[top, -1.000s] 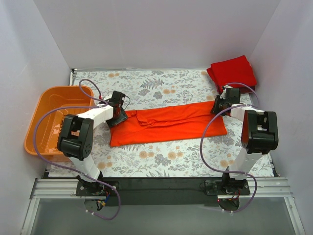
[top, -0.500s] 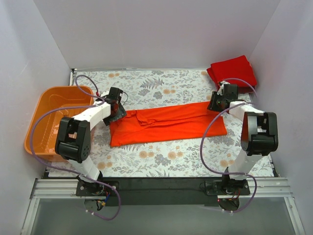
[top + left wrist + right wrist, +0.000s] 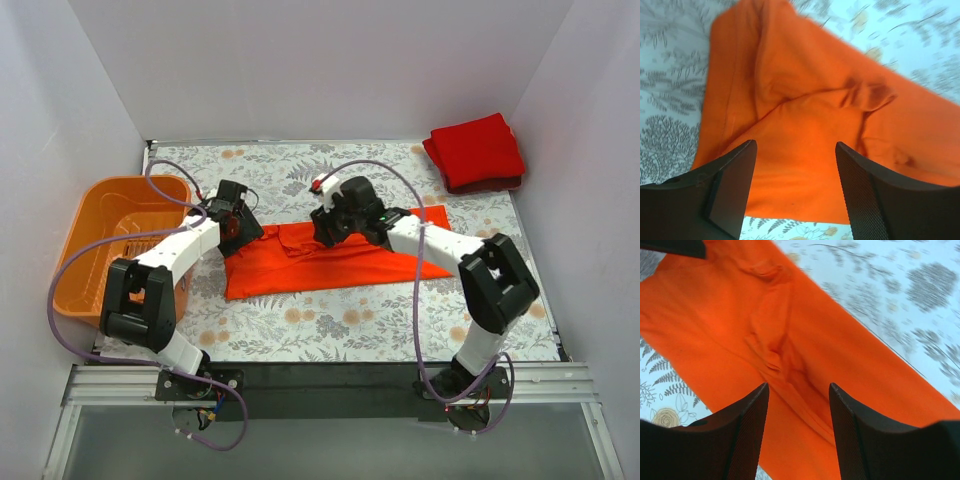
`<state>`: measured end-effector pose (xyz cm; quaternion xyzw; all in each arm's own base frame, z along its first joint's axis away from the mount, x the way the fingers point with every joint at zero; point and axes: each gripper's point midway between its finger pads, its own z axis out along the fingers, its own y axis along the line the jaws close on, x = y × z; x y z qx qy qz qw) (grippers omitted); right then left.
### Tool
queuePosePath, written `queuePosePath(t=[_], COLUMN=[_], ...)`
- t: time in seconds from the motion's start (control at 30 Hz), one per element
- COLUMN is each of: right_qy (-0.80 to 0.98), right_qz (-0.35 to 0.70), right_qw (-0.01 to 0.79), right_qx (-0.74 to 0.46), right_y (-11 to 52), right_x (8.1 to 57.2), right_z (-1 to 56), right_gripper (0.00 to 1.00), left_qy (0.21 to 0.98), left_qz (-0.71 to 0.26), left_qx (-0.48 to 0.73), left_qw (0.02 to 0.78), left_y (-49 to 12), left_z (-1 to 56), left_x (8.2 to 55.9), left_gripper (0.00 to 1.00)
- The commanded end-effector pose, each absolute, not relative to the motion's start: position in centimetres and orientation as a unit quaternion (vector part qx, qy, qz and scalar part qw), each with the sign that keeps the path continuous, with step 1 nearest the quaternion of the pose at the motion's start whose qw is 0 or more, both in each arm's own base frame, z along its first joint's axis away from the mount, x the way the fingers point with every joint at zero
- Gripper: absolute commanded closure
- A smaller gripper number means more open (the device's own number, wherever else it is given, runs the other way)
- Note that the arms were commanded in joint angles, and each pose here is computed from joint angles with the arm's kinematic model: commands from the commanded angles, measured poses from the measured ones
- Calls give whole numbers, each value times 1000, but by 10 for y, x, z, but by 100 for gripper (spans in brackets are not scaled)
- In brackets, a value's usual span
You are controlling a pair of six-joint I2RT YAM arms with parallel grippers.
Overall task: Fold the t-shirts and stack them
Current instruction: Fold the tshirt
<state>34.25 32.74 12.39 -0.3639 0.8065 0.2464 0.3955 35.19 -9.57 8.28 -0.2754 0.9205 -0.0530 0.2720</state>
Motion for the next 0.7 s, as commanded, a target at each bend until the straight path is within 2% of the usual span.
queuePosePath(t=[0.0,0.13,0.33,0.67], right_qy=[767,750,744,753], right_qz=[227,215,182,131], right_qw=[423,415,413,404], right_qx=[-425,-467,-493,-502], right_y=[364,399,420,415], right_x=[351,340,345,357], right_z=[126,108,85,57], right_gripper=[39,36,33,33], left_qy=[921,927,933,936], left_qz=[-74,-61,-46,-27], left_qx=[-285,-285,-290,-291], left_qw=[255,235,207,197], left_y=[-102,-97,-92,-85], left_z=[75,58,37,28], left_x=[336,320,298,286], left_gripper=[38,41,42,42])
